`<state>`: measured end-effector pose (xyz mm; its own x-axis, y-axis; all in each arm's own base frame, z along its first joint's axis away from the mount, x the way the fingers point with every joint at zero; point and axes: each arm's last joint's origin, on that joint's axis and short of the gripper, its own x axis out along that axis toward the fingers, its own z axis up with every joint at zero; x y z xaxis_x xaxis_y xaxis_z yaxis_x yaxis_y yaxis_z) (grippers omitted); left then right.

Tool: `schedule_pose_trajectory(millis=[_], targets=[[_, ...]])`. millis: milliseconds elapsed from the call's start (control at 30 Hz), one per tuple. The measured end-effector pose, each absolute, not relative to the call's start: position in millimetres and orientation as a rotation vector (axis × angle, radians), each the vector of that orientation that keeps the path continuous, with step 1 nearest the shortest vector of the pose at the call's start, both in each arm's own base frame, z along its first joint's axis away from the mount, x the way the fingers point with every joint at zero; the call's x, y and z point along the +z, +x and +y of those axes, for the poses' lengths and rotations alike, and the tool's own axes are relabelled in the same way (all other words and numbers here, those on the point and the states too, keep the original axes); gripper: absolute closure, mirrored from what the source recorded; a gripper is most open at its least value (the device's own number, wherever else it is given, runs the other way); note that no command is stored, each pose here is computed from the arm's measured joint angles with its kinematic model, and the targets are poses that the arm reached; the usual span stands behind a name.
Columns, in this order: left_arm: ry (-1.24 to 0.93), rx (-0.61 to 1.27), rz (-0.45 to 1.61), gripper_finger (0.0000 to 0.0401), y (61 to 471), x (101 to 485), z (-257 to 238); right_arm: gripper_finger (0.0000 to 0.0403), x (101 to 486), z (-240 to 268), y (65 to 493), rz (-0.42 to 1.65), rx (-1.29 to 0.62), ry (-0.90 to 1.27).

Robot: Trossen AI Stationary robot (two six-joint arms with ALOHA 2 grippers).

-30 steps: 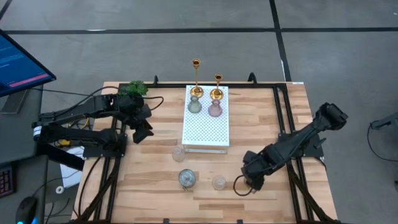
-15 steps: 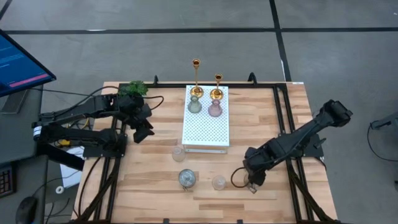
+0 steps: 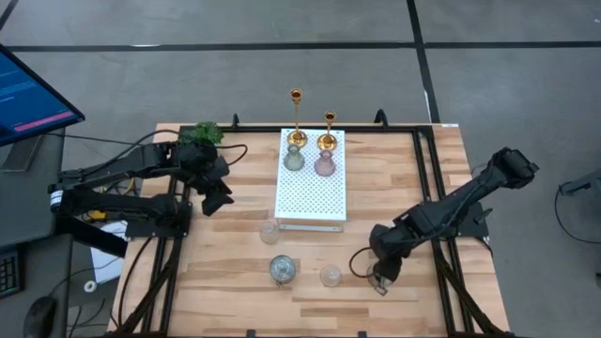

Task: Pick & Place candle stick holders
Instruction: Put the right silver scented candle on the shelf

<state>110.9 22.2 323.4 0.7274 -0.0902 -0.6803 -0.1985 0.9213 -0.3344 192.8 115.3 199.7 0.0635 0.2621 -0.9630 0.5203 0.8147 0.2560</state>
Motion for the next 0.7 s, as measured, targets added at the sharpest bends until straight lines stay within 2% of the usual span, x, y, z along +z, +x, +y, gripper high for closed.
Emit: schedule_pose_trajectory(millis=[100,167,433,700], targets=[[-0.404,0.062,0.756,0.0229,111.1,323.6,22.3,0.0352,199.1,114.5,194.3,1.527,-0.201,0.662],[-0.402,0.065,0.756,0.0229,111.1,323.6,22.3,0.0387,198.7,112.9,194.1,1.532,-0.201,0.654],[-0.401,0.065,0.753,0.0229,111.3,323.9,22.5,0.0400,212.5,103.9,199.4,1.497,-0.257,0.629],[-0.399,0.064,0.749,0.0229,111.7,324.1,22.5,0.0402,267.7,82.0,199.8,1.462,-0.352,0.623]])
